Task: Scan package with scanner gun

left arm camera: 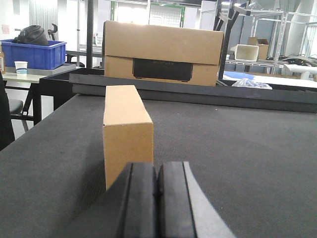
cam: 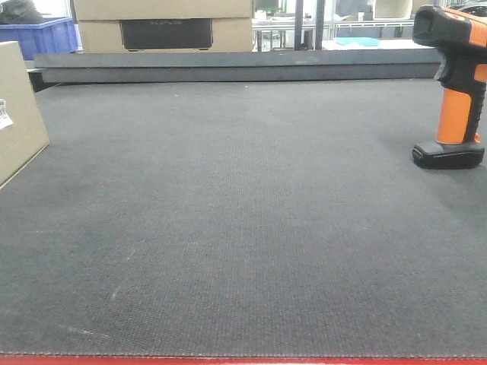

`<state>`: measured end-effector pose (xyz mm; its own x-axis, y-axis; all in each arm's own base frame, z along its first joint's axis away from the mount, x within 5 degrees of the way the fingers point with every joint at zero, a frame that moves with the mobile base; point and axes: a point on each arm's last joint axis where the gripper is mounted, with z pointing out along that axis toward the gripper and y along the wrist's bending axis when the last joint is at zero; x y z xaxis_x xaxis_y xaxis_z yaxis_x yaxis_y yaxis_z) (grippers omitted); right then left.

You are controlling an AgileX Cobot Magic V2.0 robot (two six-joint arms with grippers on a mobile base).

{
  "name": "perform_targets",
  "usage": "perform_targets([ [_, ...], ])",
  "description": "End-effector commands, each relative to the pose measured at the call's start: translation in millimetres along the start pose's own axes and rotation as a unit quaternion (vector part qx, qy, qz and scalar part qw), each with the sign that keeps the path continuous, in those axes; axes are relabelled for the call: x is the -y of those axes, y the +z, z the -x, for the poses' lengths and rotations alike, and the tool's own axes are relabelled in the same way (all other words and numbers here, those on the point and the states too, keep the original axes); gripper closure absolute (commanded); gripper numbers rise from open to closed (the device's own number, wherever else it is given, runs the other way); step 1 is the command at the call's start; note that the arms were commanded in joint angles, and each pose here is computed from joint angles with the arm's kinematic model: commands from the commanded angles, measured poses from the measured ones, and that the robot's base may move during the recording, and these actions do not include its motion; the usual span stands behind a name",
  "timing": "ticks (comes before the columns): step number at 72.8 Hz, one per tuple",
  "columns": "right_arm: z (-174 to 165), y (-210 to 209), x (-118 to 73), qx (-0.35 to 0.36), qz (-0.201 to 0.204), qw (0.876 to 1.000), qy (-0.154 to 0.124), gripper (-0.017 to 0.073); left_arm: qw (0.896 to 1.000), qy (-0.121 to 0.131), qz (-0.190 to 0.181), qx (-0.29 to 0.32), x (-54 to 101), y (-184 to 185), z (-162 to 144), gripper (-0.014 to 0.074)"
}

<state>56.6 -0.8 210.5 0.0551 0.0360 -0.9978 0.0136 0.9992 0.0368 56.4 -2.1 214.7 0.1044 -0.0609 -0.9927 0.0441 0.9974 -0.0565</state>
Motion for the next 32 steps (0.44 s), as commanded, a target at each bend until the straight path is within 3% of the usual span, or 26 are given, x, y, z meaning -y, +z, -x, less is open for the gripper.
perform_targets([
  [1, 2.0, -0.3, 0.0, 0.013, 0.000, 1.000, -0.004, 0.0728, 1.000, -0.001, 0.001, 0.011, 0.0, -0.5, 2.3, 0.0705],
  [32, 2.0, -0.3, 0.0, 0.013, 0.000, 1.000, -0.004, 0.0728, 1.000, -0.001, 0.001, 0.011, 0.0, -0.5, 2.3, 0.0705],
])
